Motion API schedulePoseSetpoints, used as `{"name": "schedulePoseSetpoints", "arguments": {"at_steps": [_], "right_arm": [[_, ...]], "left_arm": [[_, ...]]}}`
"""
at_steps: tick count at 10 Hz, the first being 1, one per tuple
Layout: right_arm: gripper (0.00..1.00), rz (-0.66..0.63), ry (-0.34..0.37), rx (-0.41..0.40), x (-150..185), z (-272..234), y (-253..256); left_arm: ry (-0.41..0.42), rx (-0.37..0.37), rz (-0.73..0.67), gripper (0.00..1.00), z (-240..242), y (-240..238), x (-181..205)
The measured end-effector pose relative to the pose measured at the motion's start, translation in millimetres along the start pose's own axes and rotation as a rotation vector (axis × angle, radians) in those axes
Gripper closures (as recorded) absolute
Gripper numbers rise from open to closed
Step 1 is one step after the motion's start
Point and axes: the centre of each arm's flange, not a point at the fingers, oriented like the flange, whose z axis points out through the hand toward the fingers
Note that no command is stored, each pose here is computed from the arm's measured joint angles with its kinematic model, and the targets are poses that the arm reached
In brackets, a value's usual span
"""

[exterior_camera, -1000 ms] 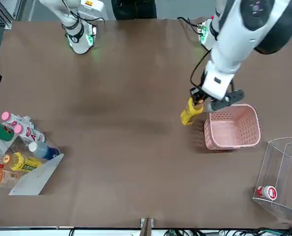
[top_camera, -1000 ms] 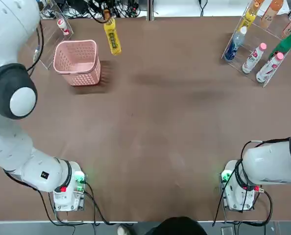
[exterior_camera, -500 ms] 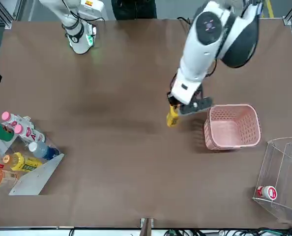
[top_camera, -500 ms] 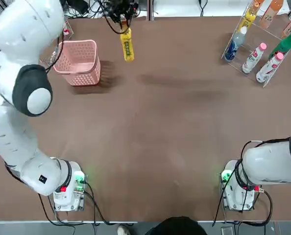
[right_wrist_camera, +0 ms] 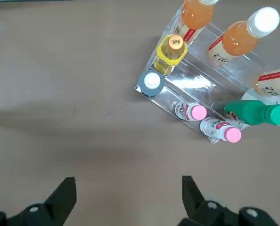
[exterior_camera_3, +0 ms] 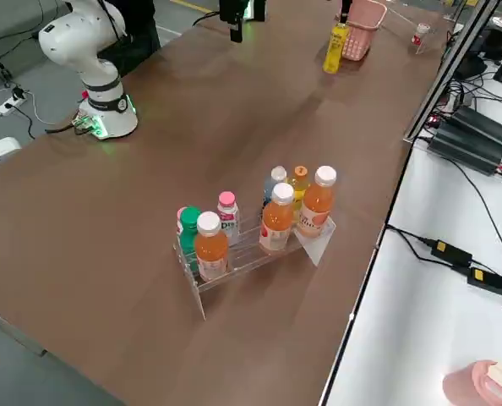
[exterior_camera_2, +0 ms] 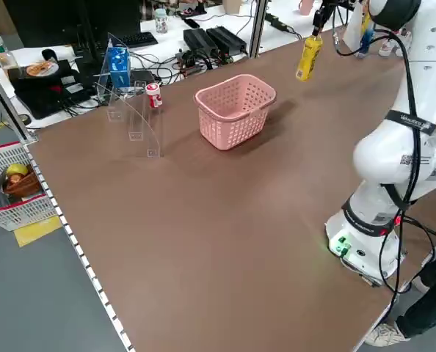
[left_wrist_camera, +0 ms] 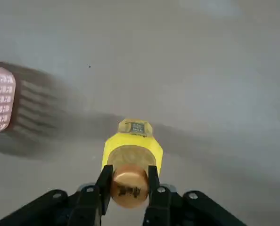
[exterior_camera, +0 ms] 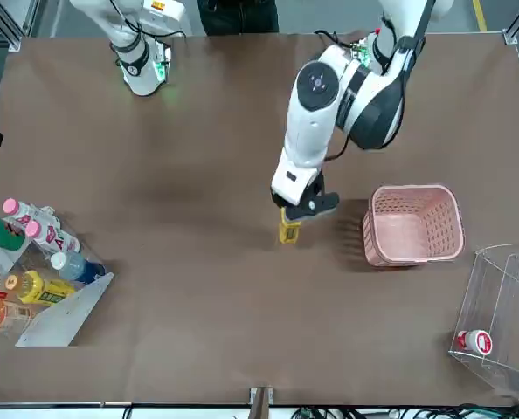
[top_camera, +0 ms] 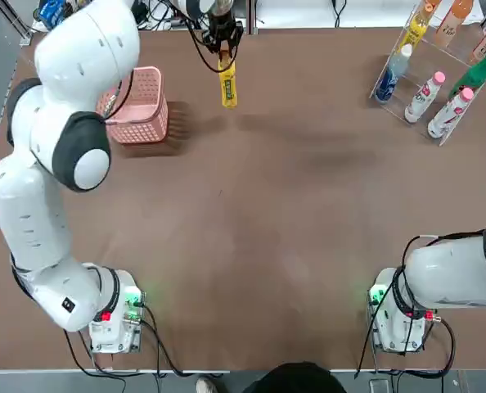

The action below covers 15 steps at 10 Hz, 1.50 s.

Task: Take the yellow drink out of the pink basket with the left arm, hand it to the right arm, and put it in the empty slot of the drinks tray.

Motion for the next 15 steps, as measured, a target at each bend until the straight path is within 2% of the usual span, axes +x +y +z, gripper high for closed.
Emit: {"name": "schedulePoseSetpoints", "arguments": {"at_steps": [5,8,11,15], "right_arm": [[0.01,0.000,0.000,0.000,0,0,0],[0.01,0.000,0.000,0.000,0,0,0],[0.01,0.000,0.000,0.000,0,0,0],[0.01,0.000,0.000,0.000,0,0,0]], "left_arm": [[0.052,-0.047,-0.059,0.66,18,30,-3],[0.062,-0.076,-0.099,0.66,22,49,-19],[0.072,-0.080,-0.098,0.66,30,63,-34],[0.106,-0.090,-0.130,0.66,62,74,-34]]}}
